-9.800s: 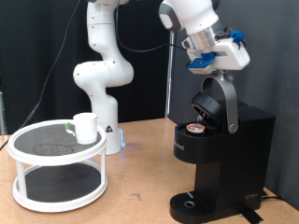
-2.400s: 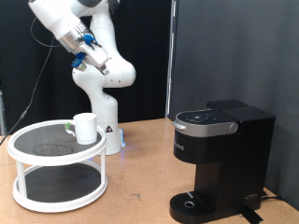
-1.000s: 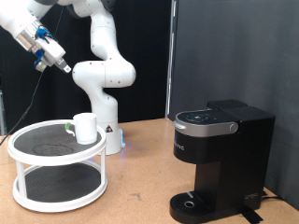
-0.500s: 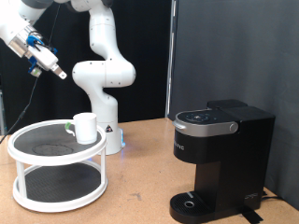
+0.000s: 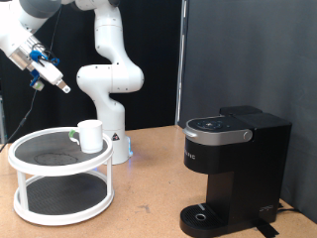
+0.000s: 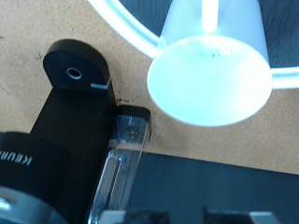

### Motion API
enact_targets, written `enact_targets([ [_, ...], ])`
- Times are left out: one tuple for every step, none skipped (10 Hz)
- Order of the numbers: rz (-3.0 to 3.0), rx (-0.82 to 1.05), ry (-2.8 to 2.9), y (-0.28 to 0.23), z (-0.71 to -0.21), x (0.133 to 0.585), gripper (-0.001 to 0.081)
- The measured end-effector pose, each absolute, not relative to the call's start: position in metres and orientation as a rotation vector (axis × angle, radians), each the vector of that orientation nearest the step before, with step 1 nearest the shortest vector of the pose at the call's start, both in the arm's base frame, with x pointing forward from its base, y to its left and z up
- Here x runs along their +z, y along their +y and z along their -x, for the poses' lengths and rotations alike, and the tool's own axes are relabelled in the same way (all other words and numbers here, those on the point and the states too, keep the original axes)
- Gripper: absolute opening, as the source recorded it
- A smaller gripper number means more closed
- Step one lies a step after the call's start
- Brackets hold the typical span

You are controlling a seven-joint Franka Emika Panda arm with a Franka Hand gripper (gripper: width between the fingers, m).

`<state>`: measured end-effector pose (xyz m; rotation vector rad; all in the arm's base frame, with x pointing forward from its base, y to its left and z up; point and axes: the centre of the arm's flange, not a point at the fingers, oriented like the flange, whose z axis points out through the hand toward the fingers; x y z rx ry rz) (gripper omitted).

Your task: Make a cup of coffee with the keurig machine

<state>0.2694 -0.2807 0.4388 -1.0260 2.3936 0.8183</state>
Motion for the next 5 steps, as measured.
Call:
enact_targets([
  [1.022, 0.806, 2.409, -0.281, -0.270, 0.432, 0.0000],
  [1.017, 0.796, 2.421, -0.281, -0.270, 0.423, 0.0110],
  [1.014, 0.799, 2.432, -0.280, -0.270, 0.414, 0.0293],
  [1.010, 0.807, 2.448, -0.279, -0.270, 0.403, 0.0293],
  [1.012, 0.816, 2.465, -0.277, -0.270, 0.391, 0.0429],
])
